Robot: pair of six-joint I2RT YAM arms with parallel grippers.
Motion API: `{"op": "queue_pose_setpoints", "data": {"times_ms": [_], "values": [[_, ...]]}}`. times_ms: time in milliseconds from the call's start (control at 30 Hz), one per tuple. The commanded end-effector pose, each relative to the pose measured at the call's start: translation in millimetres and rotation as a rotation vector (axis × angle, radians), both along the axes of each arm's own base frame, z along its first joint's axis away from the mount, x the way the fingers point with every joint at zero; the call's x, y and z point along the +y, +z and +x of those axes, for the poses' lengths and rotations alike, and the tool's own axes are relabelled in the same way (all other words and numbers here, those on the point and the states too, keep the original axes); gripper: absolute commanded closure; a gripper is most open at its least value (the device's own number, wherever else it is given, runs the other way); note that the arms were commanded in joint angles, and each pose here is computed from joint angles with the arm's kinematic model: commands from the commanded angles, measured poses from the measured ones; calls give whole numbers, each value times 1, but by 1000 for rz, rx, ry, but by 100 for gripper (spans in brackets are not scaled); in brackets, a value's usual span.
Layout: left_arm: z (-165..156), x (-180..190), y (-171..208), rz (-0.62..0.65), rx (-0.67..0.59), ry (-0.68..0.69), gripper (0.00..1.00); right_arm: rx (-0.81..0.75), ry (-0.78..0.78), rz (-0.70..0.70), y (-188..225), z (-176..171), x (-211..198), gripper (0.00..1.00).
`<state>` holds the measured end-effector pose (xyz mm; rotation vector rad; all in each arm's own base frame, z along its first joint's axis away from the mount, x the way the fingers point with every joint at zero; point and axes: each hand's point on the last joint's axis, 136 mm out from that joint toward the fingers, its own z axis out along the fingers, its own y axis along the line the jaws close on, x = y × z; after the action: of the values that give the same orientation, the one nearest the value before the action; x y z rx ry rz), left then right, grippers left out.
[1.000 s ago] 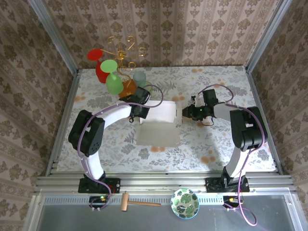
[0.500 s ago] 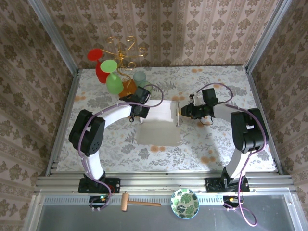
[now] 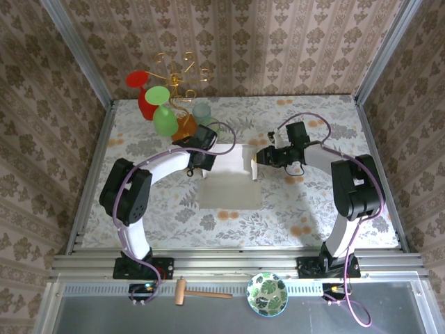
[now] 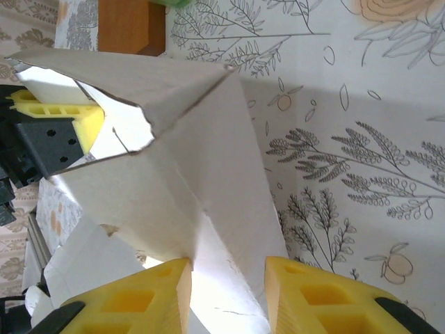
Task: Fold the paper box
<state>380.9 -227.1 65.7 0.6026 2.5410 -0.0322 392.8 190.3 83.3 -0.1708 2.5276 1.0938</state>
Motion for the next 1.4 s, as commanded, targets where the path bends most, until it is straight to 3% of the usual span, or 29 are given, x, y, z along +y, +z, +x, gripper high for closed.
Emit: {"op": "queue_pose_setpoints", "data": {"times_ms": [0,600,1000,1367], "values": [[-7,5,-20,45,49,-29,100,0,25,-50,-8,3,3,66],[-6,1,-19,52,41,-50,100,-24,-11,-273,-27,19,-1,64],[-6,0,-19,56,48,-45,100,-15,-72,-452,-40,17,-6,70],[-7,-1,-19,75,46,-21,100,-7,-180,-682,-41,16,-23,91]]}}
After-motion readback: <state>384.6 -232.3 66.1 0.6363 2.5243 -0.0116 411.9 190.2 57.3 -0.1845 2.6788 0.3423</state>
